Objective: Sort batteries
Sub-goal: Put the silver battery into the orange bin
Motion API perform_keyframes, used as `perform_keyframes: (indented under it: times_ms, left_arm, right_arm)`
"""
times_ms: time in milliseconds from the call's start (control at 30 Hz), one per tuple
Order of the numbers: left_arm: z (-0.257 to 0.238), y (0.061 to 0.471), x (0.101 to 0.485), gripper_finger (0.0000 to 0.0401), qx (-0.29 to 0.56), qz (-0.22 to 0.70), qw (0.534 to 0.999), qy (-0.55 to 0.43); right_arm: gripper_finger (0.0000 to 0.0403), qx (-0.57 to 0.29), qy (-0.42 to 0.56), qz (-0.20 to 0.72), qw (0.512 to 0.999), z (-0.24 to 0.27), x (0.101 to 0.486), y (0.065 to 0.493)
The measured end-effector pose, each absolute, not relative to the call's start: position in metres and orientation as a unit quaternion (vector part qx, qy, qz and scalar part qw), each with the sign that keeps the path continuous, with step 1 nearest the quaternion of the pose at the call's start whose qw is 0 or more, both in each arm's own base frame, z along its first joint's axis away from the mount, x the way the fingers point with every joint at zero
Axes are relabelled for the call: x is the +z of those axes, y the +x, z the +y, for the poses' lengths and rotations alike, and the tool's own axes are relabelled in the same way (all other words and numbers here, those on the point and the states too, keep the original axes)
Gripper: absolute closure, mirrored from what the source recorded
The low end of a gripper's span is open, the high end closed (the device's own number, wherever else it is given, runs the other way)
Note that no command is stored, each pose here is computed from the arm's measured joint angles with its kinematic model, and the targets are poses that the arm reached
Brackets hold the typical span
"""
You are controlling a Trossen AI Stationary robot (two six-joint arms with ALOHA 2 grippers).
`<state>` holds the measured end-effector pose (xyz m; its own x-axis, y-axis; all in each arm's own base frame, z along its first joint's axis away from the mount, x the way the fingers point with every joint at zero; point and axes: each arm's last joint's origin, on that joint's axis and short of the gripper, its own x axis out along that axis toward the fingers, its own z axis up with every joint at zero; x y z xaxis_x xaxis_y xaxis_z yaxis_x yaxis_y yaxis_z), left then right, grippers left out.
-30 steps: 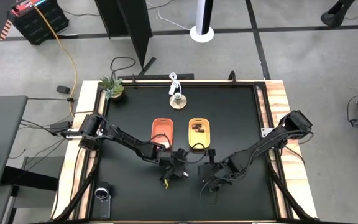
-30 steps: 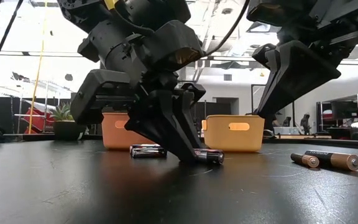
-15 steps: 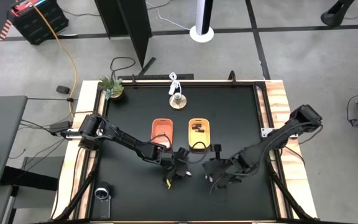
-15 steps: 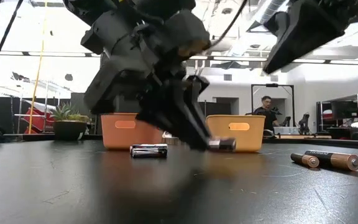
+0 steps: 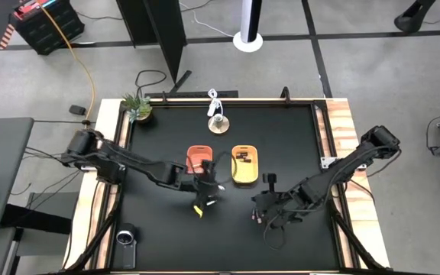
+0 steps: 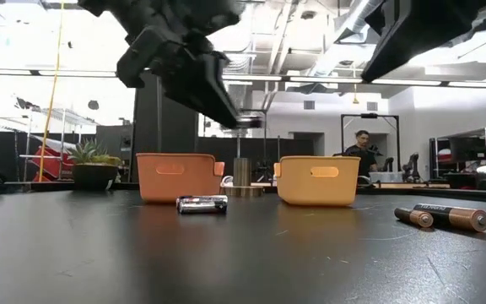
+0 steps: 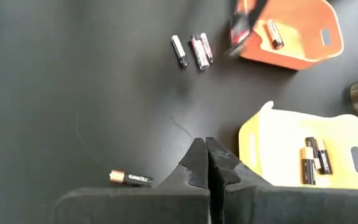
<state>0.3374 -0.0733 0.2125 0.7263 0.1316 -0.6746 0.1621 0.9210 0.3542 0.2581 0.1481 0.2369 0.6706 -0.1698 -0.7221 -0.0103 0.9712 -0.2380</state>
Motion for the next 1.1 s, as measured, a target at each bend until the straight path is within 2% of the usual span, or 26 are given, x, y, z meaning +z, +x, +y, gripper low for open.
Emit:
perform_keyframes:
  times_ms: [300,533,733,967,1100]
  left_arm:
    - [-0.04,0.289,0.226,0.036,0.099,0.396,0.903,0.135]
    - [-0.023,0.281,0.202,0.0346,0.132,0.446,0.88,0.097]
    - [-0.023,0.284,0.201,0.0308,0.139,0.435,0.885,0.085]
    - [-0.025,0.285,0.202,0.0238,0.142,0.424,0.891,0.082]
    - [-0.036,0.288,0.216,0.0217,0.124,0.4,0.904,0.086]
  right_arm:
    - [0.0398,-0.045,-0.111,0.402,0.908,0.148,0.237,0.258]
    - [0.0398,-0.045,-0.111,0.401,0.908,0.148,0.237,0.258]
    - [0.0398,-0.045,-0.111,0.401,0.908,0.148,0.237,0.258]
    - [0.0398,-0.045,-0.112,0.402,0.908,0.148,0.236,0.258]
    - [0.0398,-0.045,-0.112,0.403,0.907,0.148,0.236,0.258]
